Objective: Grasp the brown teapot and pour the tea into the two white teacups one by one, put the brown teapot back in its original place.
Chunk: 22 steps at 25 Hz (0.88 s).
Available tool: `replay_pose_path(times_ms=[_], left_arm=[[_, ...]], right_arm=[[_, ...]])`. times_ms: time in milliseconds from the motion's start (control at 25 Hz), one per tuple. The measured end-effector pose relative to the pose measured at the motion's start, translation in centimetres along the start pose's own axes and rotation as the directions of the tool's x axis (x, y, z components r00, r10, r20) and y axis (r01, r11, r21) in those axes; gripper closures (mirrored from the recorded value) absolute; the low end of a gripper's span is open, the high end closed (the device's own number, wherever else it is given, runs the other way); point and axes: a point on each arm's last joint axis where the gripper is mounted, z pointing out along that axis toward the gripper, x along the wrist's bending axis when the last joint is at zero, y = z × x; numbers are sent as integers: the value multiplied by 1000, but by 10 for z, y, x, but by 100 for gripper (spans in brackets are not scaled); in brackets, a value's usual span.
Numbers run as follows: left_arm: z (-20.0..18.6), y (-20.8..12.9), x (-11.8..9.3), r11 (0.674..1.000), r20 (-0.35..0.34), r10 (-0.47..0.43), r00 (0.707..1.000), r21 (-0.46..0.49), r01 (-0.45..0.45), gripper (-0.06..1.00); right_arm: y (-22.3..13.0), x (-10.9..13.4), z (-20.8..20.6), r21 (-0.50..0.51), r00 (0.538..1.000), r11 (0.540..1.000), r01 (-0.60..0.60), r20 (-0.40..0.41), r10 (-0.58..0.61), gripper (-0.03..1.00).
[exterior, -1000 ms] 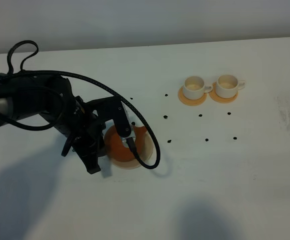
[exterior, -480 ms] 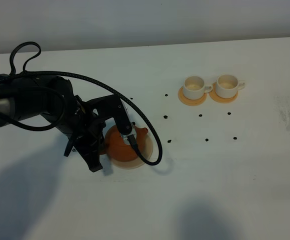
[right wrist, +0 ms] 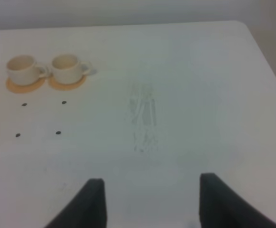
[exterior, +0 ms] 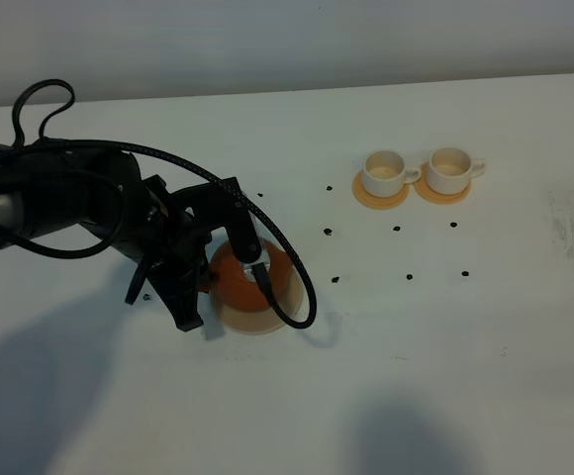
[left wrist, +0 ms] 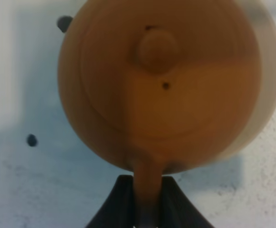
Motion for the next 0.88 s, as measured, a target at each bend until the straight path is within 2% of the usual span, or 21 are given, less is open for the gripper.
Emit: replay_pose_path(times_ms=[560, 880], left_arm=[[-8, 8, 6, 997, -43, 19, 999, -69, -22, 83], [-40, 40, 38, 989, -101, 32, 994, -138, -45, 83]], right_arm=[[0, 0, 0, 0, 1000, 1000, 0, 0, 0, 54], [0, 0, 0, 0, 1000, 1000, 0, 0, 0, 54]])
